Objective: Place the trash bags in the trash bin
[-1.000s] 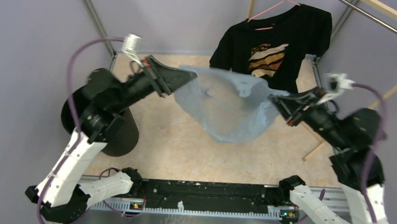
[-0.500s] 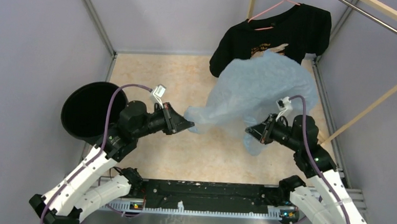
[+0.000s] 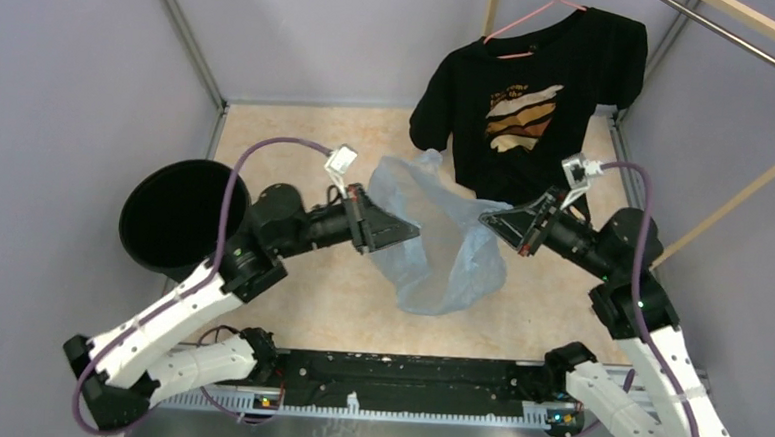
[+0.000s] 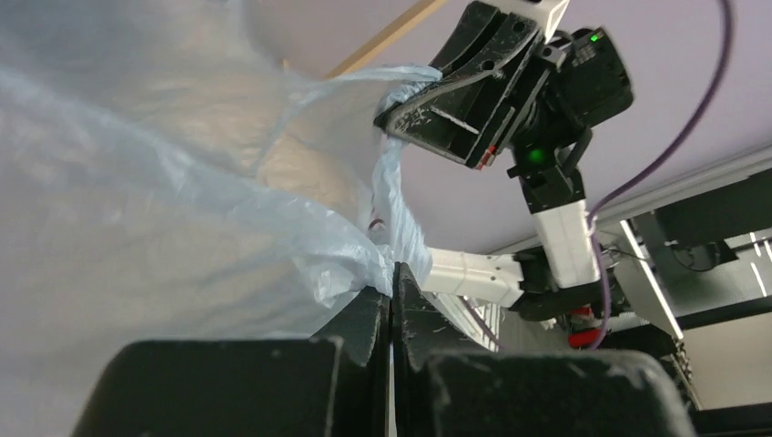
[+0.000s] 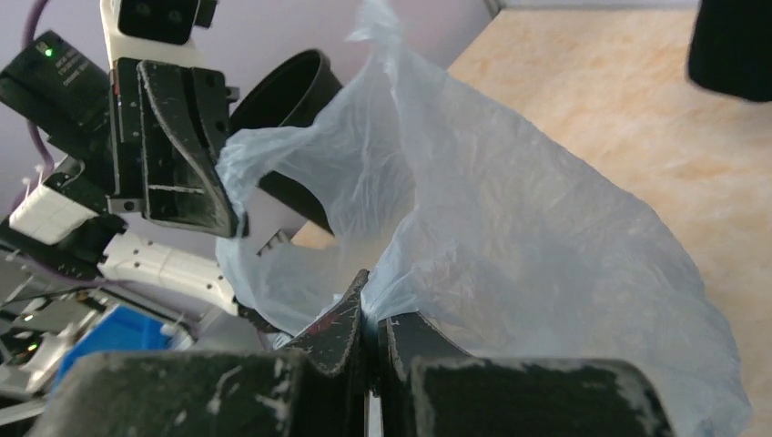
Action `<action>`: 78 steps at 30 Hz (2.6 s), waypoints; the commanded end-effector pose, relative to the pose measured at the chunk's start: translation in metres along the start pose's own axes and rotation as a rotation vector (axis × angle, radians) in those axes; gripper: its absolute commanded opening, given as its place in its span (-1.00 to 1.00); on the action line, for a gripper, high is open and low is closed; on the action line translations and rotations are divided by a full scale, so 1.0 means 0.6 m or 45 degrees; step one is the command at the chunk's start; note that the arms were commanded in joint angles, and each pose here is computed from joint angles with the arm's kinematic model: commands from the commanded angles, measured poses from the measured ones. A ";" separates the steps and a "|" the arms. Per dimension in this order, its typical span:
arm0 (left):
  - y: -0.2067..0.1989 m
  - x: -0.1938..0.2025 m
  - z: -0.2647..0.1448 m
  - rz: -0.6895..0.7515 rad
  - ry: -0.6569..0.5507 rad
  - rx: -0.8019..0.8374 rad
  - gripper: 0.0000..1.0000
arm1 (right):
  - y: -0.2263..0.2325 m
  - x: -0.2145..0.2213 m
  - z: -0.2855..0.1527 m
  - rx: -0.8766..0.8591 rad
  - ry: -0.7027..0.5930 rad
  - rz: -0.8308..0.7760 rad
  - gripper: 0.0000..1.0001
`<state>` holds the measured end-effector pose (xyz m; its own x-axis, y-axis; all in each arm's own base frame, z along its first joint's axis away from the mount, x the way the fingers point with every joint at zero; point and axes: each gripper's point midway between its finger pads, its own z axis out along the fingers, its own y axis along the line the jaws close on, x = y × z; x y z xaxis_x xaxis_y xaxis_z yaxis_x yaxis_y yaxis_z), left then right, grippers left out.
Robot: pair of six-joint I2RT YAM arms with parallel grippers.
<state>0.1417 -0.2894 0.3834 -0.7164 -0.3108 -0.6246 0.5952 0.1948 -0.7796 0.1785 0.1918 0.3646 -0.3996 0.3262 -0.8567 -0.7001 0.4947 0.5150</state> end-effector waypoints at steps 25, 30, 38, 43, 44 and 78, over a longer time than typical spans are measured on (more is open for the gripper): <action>0.006 -0.015 0.147 0.119 0.043 -0.079 -1.00 | 0.024 0.063 0.043 -0.146 0.123 0.129 0.23; 0.009 -0.030 0.148 0.152 0.017 -0.129 -1.00 | 0.017 0.056 0.046 -0.016 0.098 0.096 0.63; 0.009 -0.024 0.164 0.125 0.050 -0.109 -1.00 | 0.004 0.050 0.071 0.252 0.085 0.011 0.68; 0.013 -0.020 0.170 0.122 0.073 -0.117 -1.00 | 0.012 0.051 0.086 0.314 0.052 -0.072 0.37; 0.014 -0.019 0.169 0.123 0.077 -0.121 -0.97 | 0.009 0.055 0.091 0.325 0.054 -0.081 0.23; 0.227 -0.115 -0.400 0.465 -0.524 -1.911 0.97 | -0.057 0.043 0.021 0.467 -0.089 -0.352 -1.00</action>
<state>0.1811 -0.0497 0.3151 -0.4226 -0.2455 -0.8724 -0.2092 0.9630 -0.1697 0.2045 0.2045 0.3049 -0.2275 0.1644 -0.9598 -0.5083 0.8207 0.2611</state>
